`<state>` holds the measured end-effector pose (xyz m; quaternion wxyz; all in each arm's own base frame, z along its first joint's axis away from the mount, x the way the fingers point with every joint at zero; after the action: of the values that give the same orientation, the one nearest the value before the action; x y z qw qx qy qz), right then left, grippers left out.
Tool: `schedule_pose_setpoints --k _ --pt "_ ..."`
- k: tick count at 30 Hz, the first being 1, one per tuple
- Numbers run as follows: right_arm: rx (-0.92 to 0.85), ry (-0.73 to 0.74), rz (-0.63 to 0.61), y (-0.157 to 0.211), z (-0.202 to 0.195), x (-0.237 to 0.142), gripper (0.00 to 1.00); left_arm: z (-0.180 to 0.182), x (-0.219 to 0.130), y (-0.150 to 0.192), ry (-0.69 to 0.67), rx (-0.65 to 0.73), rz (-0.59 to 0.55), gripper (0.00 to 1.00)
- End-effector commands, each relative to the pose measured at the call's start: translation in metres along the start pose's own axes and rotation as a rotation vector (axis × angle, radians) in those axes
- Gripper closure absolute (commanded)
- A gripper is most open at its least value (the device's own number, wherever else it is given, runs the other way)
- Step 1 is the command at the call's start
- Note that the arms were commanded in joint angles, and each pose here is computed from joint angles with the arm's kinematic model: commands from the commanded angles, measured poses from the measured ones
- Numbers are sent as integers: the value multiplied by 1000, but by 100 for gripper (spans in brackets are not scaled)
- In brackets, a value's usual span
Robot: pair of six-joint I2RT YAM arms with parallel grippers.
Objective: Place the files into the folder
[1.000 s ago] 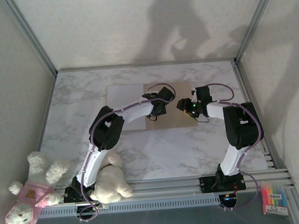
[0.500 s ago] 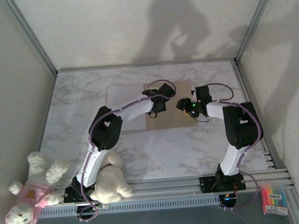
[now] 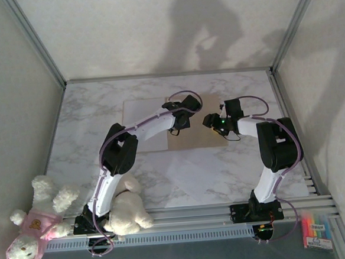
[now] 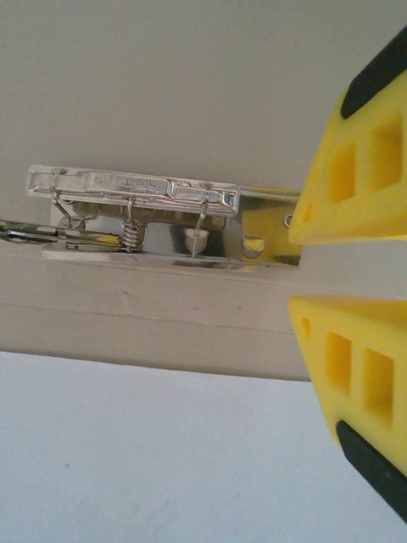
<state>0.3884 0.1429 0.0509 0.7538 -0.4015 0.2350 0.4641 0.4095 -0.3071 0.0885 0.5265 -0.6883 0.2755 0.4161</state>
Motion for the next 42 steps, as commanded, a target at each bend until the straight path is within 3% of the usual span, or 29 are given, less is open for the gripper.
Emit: schedule_pose_setpoints --k 1,16,27,33,42 --pt "-7 20 43 9 -3 5 41 8 -6 -14 -7 -18 -36 78" --pt "-10 19 43 9 -2 5 41 -11 28 -75 72 -52 -97 81" --pt "-11 17 43 9 -1 4 41 -19 64 -89 93 -41 -79 82" --pt "-4 0 41 8 2 4 41 -19 44 -104 100 -31 -103 80" --pt "-30 -35 8 -10 21 -9 41 -10 -28 -99 116 -17 -124 73"
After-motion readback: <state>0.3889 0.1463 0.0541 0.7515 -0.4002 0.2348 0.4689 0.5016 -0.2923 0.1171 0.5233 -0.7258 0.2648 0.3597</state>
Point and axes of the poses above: each hand's point on the last joint's axis, 136 mm out from that joint toward the fingers, its own x axis out along the fingers, its own z axis along the line the jaws close on, y = z × x, the point moved 2 cm from there along -x, back along the fingers, and after that the axes turned 9 degrees about -x, right-handed, at the moved point
